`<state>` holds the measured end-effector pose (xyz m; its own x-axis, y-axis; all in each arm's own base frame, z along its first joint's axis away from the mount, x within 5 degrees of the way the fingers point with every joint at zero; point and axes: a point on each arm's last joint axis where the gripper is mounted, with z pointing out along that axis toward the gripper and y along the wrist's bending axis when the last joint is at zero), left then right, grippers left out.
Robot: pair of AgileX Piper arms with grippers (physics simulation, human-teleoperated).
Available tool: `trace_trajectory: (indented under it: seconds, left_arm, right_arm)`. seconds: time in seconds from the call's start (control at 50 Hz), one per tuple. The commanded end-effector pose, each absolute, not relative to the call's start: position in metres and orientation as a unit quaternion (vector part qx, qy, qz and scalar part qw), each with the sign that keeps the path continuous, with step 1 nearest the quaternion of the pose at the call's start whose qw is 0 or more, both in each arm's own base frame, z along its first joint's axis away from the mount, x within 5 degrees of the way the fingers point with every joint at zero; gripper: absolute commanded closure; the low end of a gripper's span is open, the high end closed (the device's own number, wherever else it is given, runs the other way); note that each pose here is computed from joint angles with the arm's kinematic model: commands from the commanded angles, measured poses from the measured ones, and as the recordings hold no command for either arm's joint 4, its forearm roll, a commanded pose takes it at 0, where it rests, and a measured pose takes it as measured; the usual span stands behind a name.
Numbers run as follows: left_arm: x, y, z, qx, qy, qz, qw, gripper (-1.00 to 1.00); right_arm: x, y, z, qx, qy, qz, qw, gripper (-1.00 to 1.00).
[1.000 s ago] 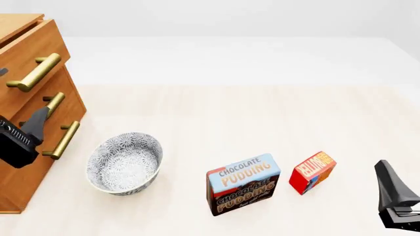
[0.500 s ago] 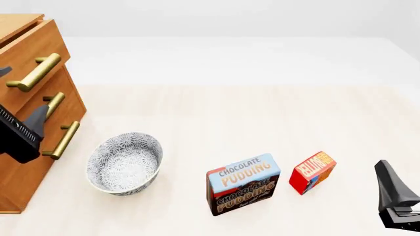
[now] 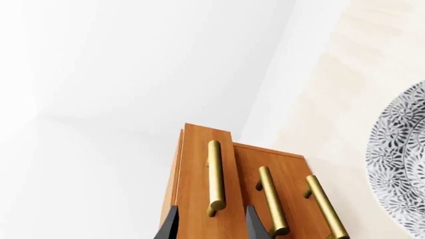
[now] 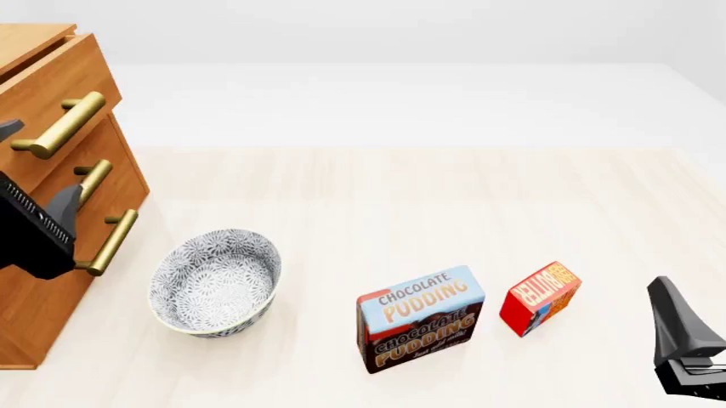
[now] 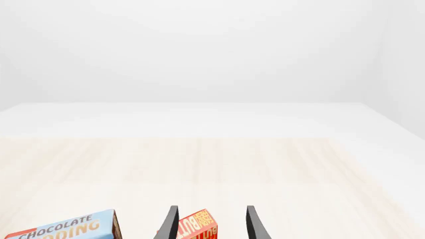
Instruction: Put the butter at the back in the top drawer of the cabinet and close it.
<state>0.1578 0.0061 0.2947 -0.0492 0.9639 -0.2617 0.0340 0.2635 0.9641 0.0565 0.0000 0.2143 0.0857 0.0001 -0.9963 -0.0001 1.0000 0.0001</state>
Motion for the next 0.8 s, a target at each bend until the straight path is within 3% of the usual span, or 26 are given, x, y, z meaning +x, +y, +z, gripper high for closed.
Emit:
trace_trajectory:
  seconds: [0.02, 0.8]
  left_arm:
    - [0.1612, 0.0098, 0.2928, 0.425, 0.587, 0.438, 0.533, -1.0]
    - [0.1676, 0.0161, 0.2971, 0.41, 0.607, 0.433, 0.525, -1.0]
  right_arm:
    - [0.0565, 0.0, 0.2142, 0.0, 0.676, 0.0, 0.737, -1.0]
    - [0.0565, 0.0, 0.2142, 0.0, 0.676, 0.0, 0.737, -1.0]
